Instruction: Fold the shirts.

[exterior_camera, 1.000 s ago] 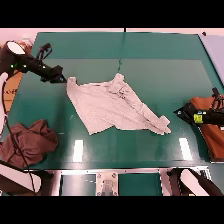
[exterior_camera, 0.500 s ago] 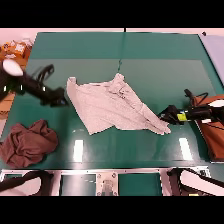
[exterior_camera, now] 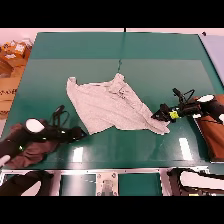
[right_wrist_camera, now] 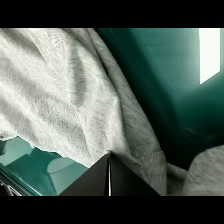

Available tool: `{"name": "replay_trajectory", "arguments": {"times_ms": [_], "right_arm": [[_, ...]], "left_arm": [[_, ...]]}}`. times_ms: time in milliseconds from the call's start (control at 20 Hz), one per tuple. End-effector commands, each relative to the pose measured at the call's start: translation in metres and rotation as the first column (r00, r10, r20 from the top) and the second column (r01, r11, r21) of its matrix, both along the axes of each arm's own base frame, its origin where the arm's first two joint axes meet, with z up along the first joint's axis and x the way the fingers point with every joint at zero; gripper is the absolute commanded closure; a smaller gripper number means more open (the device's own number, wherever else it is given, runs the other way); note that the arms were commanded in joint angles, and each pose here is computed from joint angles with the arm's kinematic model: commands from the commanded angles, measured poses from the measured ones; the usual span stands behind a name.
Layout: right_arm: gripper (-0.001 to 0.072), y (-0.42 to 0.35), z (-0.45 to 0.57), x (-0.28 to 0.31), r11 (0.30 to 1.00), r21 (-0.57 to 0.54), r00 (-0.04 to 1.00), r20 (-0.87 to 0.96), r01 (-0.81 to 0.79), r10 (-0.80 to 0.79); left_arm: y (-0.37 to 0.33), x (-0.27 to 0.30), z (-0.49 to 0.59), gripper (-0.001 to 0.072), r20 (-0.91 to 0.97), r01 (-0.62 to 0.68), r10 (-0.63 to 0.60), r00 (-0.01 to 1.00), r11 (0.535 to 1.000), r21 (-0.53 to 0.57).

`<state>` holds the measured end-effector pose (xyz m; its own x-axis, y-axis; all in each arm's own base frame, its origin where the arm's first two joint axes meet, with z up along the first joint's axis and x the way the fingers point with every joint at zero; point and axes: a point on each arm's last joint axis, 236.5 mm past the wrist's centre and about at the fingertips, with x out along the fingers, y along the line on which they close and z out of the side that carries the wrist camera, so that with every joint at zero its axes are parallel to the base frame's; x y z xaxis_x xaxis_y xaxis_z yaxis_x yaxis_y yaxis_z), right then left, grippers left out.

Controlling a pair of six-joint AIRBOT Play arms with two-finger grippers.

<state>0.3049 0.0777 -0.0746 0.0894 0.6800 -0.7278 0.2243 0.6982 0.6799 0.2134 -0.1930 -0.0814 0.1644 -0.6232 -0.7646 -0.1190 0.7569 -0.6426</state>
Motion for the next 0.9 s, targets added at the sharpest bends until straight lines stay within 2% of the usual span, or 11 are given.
{"name": "replay_trajectory", "arguments": {"times_ms": [0, 200, 250, 300, 500, 600, 700, 750, 850], "right_arm": [[0.0703, 0.001, 0.006, 0.005, 1.0, 0.006, 1.0, 0.011, -0.012, 0.012], [0.0703, -0.001, 0.012, 0.012, 1.0, 0.003, 1.0, 0.03, -0.008, 0.008], [0.0703, 0.0, 0.016, 0.014, 1.0, 0.01, 0.999, 0.038, -0.007, 0.007], [0.0703, 0.001, 0.023, 0.018, 1.0, 0.016, 0.999, 0.053, 0.001, -0.001], [0.0704, -0.02, 0.087, 0.051, 0.998, 0.002, 0.981, 0.182, 0.068, -0.067], [0.0704, -0.04, 0.151, 0.07, 0.991, -0.012, 0.937, 0.327, 0.13, -0.119], [0.0704, -0.063, 0.238, 0.078, 0.973, -0.015, 0.834, 0.519, 0.23, -0.189], [0.0704, -0.072, 0.28, 0.075, 0.962, -0.021, 0.763, 0.614, 0.271, -0.201], [0.0705, -0.085, 0.363, 0.058, 0.926, -0.038, 0.585, 0.785, 0.375, -0.205]], "left_arm": [[-0.018, 0.017, -0.019, 0.0304, 0.083, -0.121, 0.12, 0.989, 0.993, 0.008], [-0.023, 0.034, -0.038, 0.0306, 0.06, -0.165, 0.162, 0.985, 0.985, 0.044], [-0.027, 0.043, -0.035, 0.0379, 0.082, -0.156, 0.152, 0.985, 0.987, 0.044], [-0.033, 0.051, -0.026, 0.0688, 0.126, -0.111, 0.105, 0.986, 0.993, 0.041], [-0.038, 0.072, 0.038, 0.0688, 0.177, 0.042, -0.043, 0.983, 0.999, 0.01], [-0.005, 0.084, 0.089, 0.0688, 0.228, 0.087, -0.114, 0.967, 0.988, 0.123], [0.043, 0.096, 0.166, 0.0689, 0.35, 0.046, -0.149, 0.925, 0.957, 0.286], [0.064, 0.099, 0.218, 0.0688, 0.446, -0.009, -0.149, 0.882, 0.943, 0.333], [0.084, 0.093, 0.322, 0.0688, 0.636, -0.1, -0.165, 0.754, 0.928, 0.359]]}}
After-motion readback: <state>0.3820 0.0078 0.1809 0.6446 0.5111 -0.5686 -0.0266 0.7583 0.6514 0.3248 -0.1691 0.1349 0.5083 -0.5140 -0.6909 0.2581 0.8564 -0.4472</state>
